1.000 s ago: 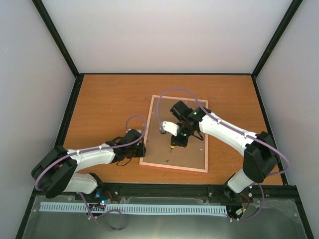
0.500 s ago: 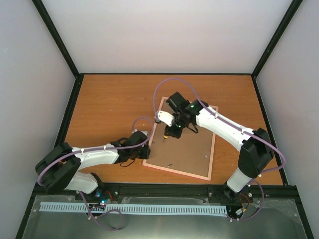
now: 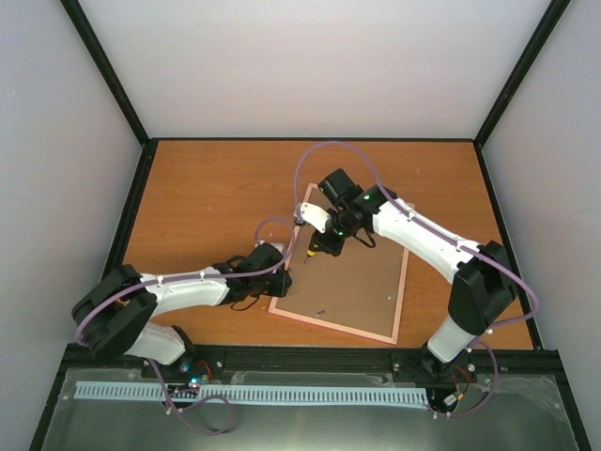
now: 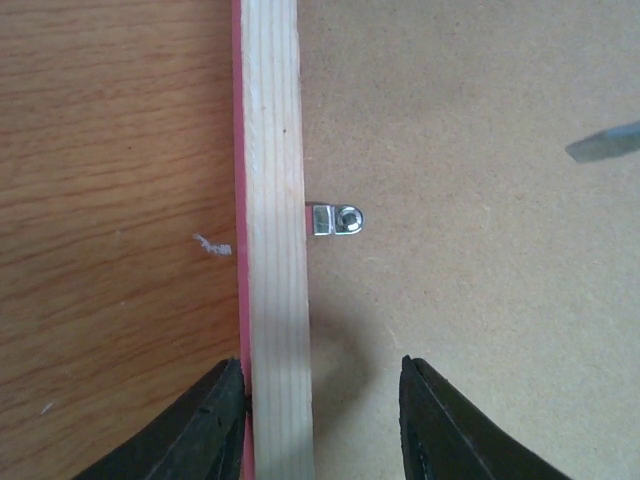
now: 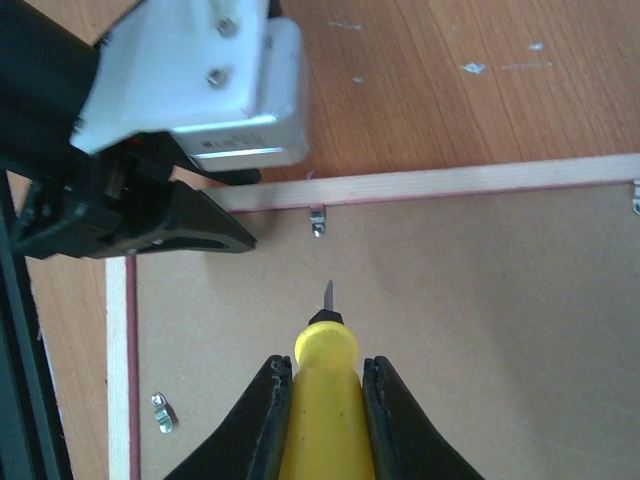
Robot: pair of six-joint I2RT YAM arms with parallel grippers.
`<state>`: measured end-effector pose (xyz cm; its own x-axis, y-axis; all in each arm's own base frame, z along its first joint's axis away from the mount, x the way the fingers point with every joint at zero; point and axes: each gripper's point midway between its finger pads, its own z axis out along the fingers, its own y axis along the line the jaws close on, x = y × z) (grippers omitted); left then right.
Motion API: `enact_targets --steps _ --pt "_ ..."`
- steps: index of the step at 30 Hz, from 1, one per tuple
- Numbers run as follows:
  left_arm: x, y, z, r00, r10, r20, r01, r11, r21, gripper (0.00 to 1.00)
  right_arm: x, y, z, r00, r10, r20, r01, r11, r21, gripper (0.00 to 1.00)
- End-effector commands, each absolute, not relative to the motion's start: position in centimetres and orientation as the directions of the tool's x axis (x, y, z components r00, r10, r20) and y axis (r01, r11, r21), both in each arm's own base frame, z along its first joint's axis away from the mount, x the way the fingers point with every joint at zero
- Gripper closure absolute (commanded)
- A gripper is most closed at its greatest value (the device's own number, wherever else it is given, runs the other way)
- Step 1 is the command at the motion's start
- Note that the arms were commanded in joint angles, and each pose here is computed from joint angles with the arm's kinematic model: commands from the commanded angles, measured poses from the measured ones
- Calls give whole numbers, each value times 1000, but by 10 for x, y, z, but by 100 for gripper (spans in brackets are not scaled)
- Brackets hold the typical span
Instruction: Take the photo out of the frame
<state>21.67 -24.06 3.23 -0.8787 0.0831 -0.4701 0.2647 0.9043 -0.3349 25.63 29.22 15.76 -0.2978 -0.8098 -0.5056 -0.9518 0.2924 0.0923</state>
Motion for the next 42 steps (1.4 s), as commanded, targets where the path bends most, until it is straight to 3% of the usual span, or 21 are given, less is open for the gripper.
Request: enact_targets --steps 1,21,42 --pt "228 -250 40 -866 66 -495 260 906 -333 57 260 310 167 -274 -779 -564 -961 251 121 97" --pt "226 -243 31 -882 58 -467 248 901 -356 74 260 336 140 -340 -764 -549 -936 218 276 97" --pt "224 -241 31 -881 55 -470 249 898 -363 94 267 335 111 -375 -786 -492 -922 258 289 97"
